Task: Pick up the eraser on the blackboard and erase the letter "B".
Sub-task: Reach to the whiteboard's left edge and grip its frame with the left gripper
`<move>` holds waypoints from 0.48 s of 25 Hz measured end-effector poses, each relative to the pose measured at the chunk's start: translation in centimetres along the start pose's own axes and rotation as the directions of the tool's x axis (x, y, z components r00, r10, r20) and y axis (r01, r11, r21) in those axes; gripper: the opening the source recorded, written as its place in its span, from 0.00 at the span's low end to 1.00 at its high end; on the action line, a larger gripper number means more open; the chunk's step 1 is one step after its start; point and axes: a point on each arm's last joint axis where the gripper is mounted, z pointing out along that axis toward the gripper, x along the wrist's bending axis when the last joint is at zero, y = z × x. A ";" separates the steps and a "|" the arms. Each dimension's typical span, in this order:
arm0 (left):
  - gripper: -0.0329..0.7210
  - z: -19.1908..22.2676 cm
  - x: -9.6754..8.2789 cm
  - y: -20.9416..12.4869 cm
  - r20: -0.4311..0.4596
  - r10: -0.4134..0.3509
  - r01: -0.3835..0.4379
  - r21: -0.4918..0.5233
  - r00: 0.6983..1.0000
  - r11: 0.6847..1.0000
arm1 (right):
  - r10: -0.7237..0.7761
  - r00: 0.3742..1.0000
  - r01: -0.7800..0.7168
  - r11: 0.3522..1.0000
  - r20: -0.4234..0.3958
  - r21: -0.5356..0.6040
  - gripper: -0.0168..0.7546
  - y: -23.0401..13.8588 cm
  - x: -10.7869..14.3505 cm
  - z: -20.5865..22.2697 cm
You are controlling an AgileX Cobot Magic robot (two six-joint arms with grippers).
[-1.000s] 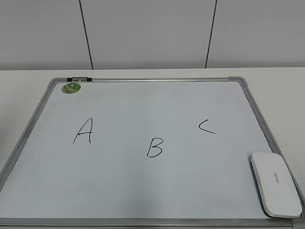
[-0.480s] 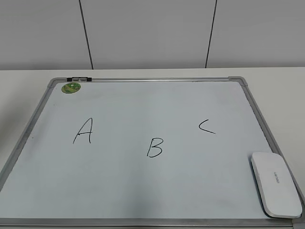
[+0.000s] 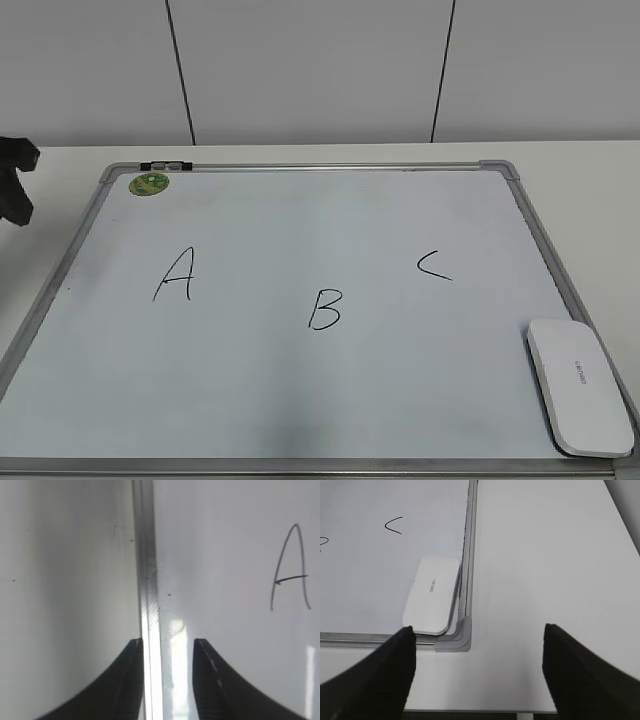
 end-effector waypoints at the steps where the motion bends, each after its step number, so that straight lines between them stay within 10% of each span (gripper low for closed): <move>1: 0.37 0.2 0.2 0.2 -0.020 0.004 -0.003 0.018 1.000 1.000 | 0.000 1.000 0.000 1.000 0.000 0.000 0.78 0.0 0.0 0.0; 12: 0.37 4.1 1.3 1.3 -0.100 0.021 -0.010 0.117 0.995 0.993 | 0.000 1.000 0.000 1.000 0.000 0.000 0.78 0.0 0.0 0.0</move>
